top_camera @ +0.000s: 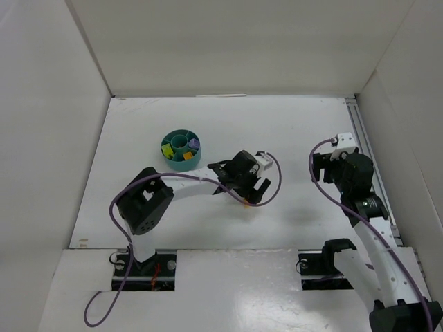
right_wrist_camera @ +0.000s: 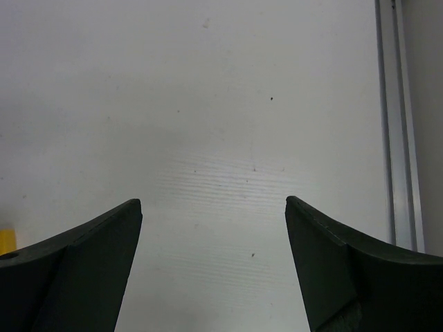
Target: Sort the legos into containers by color
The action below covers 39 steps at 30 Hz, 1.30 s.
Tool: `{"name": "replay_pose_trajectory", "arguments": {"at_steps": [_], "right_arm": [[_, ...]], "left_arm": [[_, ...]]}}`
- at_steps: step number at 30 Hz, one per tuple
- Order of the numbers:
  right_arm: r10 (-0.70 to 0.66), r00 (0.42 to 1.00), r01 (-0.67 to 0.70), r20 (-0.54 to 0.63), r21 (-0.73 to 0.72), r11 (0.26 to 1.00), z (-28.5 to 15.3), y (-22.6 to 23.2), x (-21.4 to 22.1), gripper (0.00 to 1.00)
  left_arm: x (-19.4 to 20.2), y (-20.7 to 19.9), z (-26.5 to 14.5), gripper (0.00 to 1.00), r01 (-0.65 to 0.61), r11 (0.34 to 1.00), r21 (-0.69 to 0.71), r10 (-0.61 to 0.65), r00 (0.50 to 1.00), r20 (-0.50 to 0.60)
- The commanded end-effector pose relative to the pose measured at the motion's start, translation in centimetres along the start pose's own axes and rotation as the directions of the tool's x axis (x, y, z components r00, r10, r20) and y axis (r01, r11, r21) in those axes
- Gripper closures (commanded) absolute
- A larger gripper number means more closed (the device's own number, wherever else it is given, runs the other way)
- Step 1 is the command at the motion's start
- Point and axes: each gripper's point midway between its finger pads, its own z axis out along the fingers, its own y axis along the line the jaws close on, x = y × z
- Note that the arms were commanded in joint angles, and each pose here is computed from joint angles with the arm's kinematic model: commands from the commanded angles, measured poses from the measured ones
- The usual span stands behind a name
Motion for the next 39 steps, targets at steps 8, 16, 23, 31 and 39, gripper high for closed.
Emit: {"name": "replay_pose_trajectory", "arguments": {"at_steps": [8, 16, 23, 31, 39], "right_arm": [[-0.047, 0.998, 0.045, -0.036, -0.045, 0.998, 0.3, 0.2, 1.0, 0.11], [-0.046, 0.998, 0.046, -0.030, -0.026, 0.999, 0.2, -0.1, 0.8, 0.11], [-0.047, 0.998, 0.046, -0.032, -0.007, 0.999, -0.1, -0.4, 1.1, 0.11], [-0.046, 0.999, 0.046, -0.023, -0.006, 0.999, -0.3, -0.5, 1.0, 0.11], [-0.052, 0.998, 0.052, -0.034, -0.010, 0.999, 0.1, -0.5, 1.2, 0.11]], "left_arm": [[0.2, -0.6, 0.8, 0.28, -0.088, 0.994, -0.062, 0.086, 0.996, -0.034], [1.1, -1.0, 1.0, 0.53, -0.074, 0.992, -0.099, 0.071, 0.997, -0.041], [-2.5, 0.8, -0.9, 0.89, 0.035, 0.971, -0.237, -0.005, 0.992, 0.127], [-6.8, 4.7, -8.1, 0.90, 0.365, 0.837, -0.407, -0.157, 0.874, 0.461], [-5.8, 12.4, -15.6, 0.74, 0.717, 0.508, -0.477, -0.188, 0.633, 0.751]]}}
